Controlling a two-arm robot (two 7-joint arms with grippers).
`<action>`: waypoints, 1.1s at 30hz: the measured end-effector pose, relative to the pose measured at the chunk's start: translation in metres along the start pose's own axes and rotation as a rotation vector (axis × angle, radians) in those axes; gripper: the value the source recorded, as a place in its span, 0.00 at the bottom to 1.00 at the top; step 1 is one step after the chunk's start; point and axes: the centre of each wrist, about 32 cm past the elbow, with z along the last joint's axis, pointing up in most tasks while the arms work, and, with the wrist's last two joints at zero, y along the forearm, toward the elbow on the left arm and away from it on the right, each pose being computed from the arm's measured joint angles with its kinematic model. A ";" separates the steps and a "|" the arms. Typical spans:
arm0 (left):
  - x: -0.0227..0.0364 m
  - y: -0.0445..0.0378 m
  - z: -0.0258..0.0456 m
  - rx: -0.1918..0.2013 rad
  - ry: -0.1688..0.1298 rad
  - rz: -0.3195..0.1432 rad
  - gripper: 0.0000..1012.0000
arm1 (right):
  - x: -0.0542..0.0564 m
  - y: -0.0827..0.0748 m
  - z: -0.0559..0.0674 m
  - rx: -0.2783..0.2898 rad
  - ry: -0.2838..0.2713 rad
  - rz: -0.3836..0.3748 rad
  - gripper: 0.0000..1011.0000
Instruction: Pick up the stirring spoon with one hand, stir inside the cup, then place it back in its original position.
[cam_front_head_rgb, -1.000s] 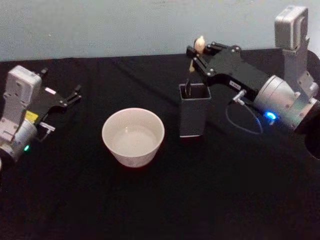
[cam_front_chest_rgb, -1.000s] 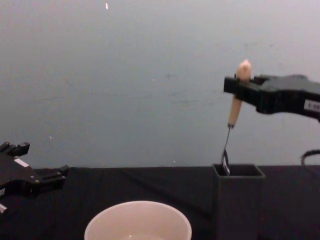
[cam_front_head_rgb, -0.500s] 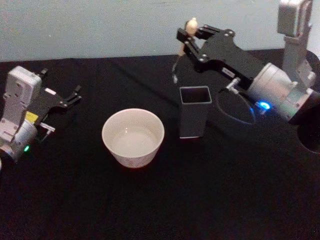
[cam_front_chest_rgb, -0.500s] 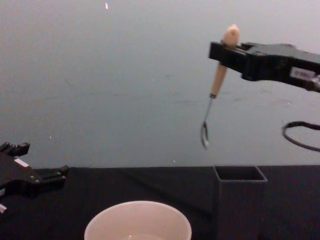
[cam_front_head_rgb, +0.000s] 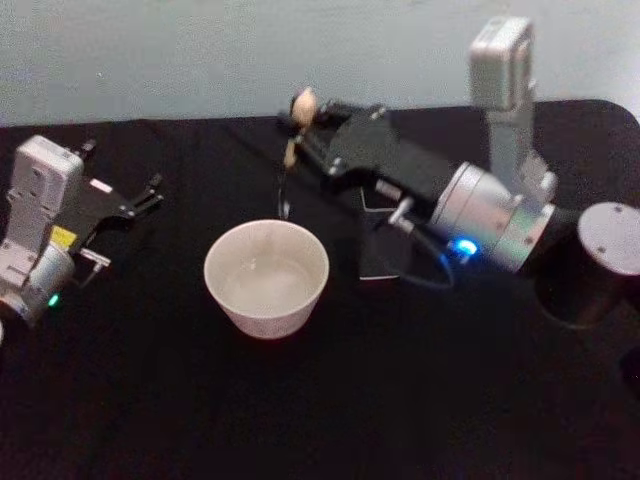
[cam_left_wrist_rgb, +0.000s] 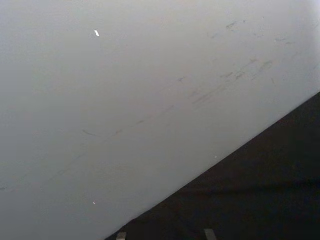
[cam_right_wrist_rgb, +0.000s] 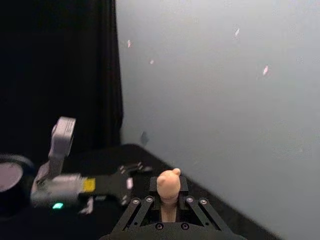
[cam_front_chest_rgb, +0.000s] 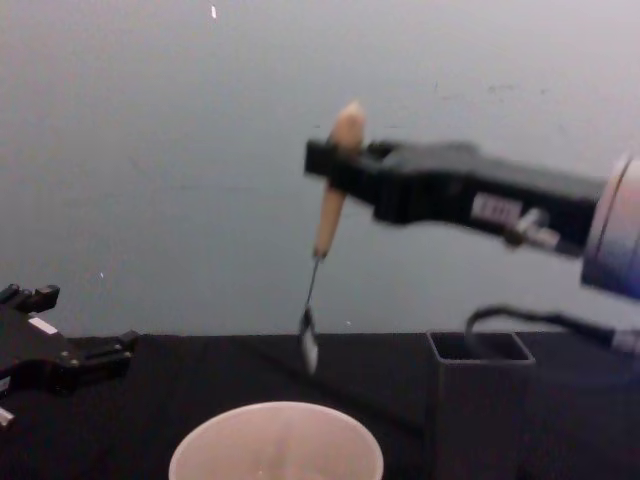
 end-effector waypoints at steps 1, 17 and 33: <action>0.0000 0.0000 0.0000 0.000 0.000 0.000 0.99 | -0.001 0.000 -0.002 -0.007 0.004 0.005 0.19; 0.0000 0.0000 0.0000 0.000 0.000 0.000 0.99 | -0.012 0.007 -0.049 -0.132 0.060 0.024 0.19; 0.0000 0.0000 0.0000 0.000 0.000 0.000 0.99 | -0.014 0.017 -0.066 -0.154 0.070 0.005 0.19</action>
